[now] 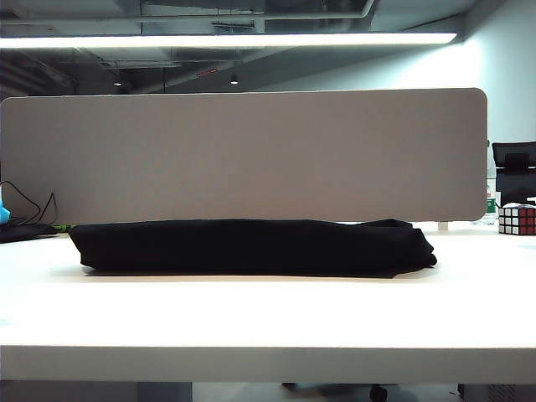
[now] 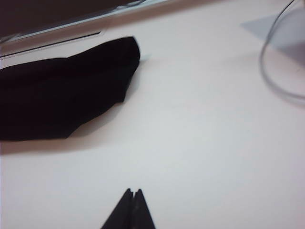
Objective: Fold the bottom side of the T-shirt horizontally towards the center, about one-third of the way, then fold the sleeve back towards the center, creating a straight line along the edge of the T-shirt, and finally fold the bottom of the T-shirt up towards the top, creating a neat rectangle.
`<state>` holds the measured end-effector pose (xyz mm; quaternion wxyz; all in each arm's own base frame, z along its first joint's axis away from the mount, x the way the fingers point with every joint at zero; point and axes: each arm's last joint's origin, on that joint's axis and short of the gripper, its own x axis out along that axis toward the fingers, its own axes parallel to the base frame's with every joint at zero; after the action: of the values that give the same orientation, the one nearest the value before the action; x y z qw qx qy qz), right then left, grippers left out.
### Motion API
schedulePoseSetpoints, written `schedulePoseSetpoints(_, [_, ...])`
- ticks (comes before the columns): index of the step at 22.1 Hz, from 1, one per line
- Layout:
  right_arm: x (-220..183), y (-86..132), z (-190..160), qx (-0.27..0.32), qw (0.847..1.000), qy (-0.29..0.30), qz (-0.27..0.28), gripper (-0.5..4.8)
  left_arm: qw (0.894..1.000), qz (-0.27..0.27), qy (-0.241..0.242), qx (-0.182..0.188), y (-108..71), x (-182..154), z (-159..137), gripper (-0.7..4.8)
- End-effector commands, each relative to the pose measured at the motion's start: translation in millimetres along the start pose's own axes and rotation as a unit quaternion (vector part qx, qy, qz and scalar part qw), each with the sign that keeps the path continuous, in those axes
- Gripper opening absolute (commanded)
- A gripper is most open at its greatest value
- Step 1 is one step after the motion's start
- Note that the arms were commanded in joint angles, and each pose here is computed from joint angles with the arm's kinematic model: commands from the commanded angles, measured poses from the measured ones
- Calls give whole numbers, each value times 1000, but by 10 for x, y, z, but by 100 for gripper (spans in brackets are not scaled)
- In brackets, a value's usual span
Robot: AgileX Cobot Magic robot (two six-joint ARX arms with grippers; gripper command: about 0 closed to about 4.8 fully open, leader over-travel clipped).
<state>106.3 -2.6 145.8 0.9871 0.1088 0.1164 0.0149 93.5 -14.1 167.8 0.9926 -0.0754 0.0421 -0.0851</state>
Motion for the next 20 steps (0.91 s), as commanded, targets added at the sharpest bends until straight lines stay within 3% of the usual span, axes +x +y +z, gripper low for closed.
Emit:
schedulePoseSetpoints(1, [-10, -17, -5, -28, 999, -12, -28, -9, 999, 15, -33, 24, 15, 23, -9, -5])
schedulePoseSetpoints(5, [-35, -15, 48, -55, 997, -45, -41, -9, 997, 58, -40, 36, 42, 27, -20, -5])
schedulePoseSetpoints(9, [-108, 6, 106, -78, 992, -91, -36, -9, 996, 60, -46, 37, 42, 26, -9, -5])
schedulePoseSetpoints(13, [-113, 6, 80, -80, 993, -80, -29, -9, 996, 61, -46, 38, 42, 26, -9, -5])
schedulePoseSetpoints(15, [-114, 17, 89, -81, 993, -84, -13, -9, 996, 60, -45, 57, 41, 27, -10, -6])
schedulePoseSetpoints(20, [-123, 7, 129, -79, 990, -107, -41, -9, 994, 79, -46, 59, 53, 25, -9, -5])
